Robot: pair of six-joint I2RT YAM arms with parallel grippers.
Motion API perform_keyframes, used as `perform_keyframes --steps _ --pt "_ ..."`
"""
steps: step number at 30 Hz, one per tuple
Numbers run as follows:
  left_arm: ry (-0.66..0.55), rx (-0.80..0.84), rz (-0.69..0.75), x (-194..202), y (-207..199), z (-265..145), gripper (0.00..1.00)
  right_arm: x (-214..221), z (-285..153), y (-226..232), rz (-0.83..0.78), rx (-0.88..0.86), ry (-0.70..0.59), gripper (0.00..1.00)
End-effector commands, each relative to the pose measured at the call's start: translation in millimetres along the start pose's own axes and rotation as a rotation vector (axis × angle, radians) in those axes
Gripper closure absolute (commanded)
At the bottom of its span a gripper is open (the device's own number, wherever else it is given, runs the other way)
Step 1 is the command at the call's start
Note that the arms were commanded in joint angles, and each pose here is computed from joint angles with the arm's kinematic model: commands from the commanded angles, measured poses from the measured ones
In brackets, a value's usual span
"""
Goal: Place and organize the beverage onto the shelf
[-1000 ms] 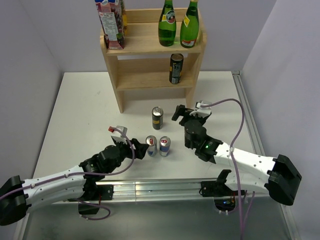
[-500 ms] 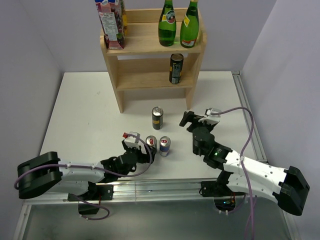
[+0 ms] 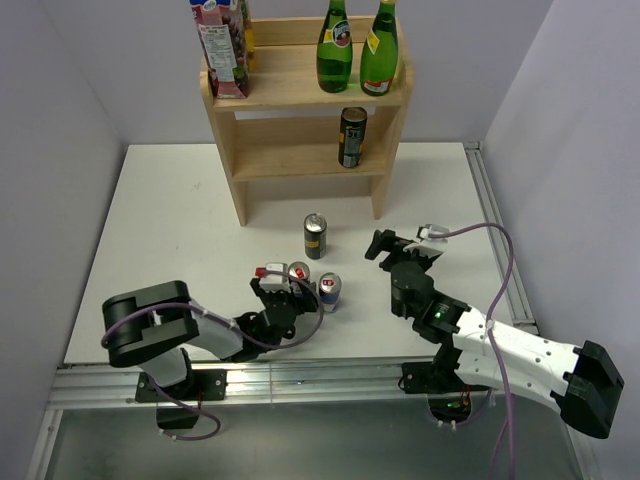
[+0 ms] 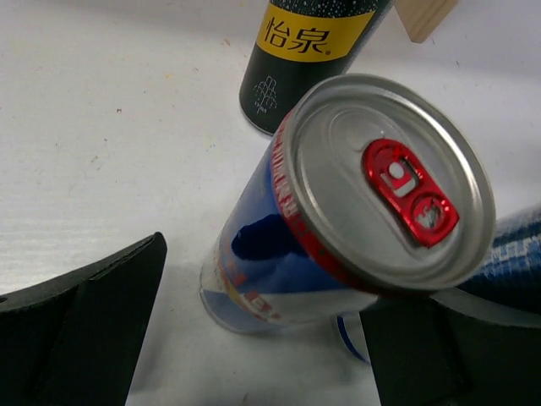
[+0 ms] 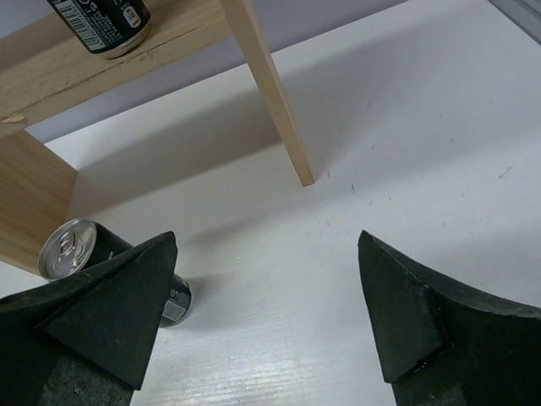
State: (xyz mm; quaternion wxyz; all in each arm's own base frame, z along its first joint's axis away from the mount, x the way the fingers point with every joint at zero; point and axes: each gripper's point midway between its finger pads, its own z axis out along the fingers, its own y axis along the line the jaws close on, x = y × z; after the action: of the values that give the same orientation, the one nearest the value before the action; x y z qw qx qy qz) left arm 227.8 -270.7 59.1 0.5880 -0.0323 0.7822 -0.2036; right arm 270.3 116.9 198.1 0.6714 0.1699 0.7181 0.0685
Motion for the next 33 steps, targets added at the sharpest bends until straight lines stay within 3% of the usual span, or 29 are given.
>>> perform_keyframes --steps 1,6,7,9,12,13,17,23,28,33 --pt "-0.097 -0.028 -0.033 -18 -13 12 0.04 1 1 -1 0.040 0.015 -0.011 0.06" --pt "-0.110 -0.058 -0.016 -16 -20 22 0.07 4 1 1 0.048 0.009 -0.004 0.06" --pt "-0.113 -0.064 0.002 -15 -19 23 0.16 3 1 1 0.049 0.009 -0.006 0.06" --pt "-0.118 -0.078 0.002 -16 -19 24 0.23 4 1 1 0.049 0.008 -0.005 0.06" --pt "-0.125 -0.101 0.013 -19 -16 26 0.43 4 1 1 0.049 0.006 -0.005 0.06" --pt "-0.131 -0.113 0.013 -21 -13 26 0.77 5 1 1 0.045 0.006 -0.003 0.06" --pt "-0.124 -0.143 0.024 -21 -7 25 0.96 6 1 2 0.049 0.002 0.000 0.07" --pt "-0.120 -0.205 0.114 -56 -8 15 1.00 4 0 3 0.059 -0.011 -0.005 0.07" --pt "-0.156 -0.109 0.153 -126 -30 4 1.00 5 -1 2 0.063 -0.017 -0.006 0.07" --pt "-0.212 -0.039 0.164 -196 -34 18 1.00 3 -1 7 0.079 -0.036 -0.006 0.07"
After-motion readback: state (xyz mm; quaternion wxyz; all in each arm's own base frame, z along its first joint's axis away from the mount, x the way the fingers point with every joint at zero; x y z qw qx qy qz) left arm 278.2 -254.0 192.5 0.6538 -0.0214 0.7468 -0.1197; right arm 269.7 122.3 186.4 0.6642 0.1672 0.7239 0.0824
